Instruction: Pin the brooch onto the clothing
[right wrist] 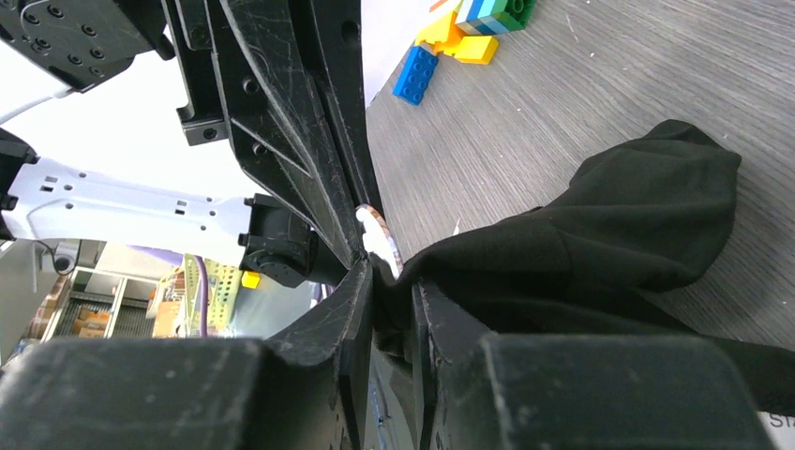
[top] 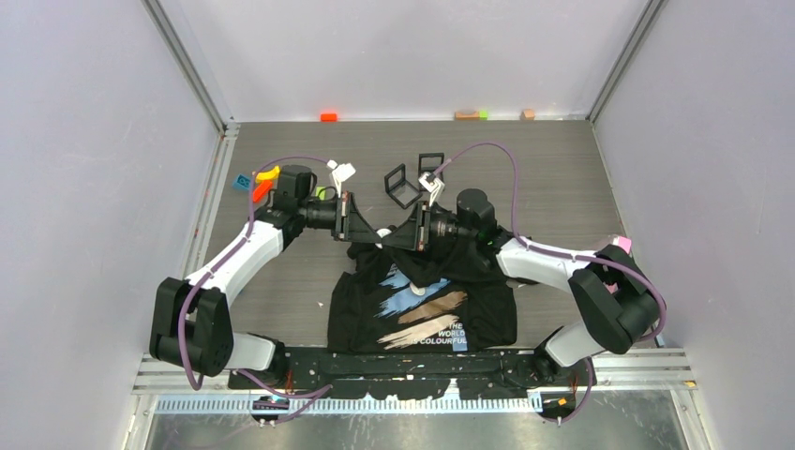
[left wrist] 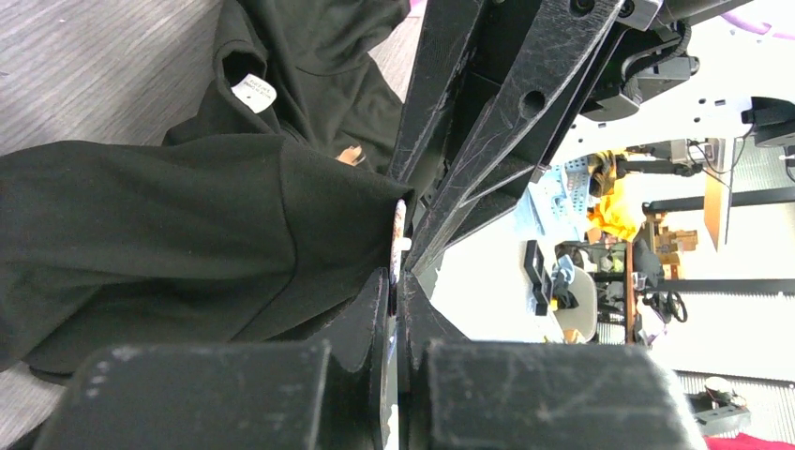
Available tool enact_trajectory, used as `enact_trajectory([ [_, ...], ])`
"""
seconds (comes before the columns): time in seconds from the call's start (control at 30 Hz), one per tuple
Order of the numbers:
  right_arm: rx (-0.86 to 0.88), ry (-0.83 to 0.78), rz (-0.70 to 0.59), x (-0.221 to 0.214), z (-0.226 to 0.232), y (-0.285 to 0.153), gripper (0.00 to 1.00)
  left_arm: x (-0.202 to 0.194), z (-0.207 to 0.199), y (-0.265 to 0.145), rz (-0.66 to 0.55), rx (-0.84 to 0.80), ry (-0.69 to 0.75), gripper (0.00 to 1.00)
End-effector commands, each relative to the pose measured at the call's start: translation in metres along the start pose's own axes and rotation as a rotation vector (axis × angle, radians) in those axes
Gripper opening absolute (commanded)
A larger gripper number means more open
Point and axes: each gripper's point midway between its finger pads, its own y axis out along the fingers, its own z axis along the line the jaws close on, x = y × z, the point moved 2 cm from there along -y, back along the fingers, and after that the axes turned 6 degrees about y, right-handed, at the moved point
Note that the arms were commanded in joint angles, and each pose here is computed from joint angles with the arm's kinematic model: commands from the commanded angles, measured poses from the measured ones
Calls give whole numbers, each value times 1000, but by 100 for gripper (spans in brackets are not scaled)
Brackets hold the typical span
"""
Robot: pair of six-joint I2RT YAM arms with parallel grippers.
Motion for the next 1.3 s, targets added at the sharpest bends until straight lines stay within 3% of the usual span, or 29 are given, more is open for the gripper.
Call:
enact_trajectory([
  [0.0, -99, -65, -151, 28, -11, 0, 10, 0, -33, -3, 16, -118, 71, 0],
  [0.27, -165, -72, -241, 35, -21, -8, 7, 0, -31, -2, 13, -106, 66, 0],
  [1.27, -285, 14, -269, 40, -51, -3, 1, -1, -35, -3, 16, -132, 70, 0],
])
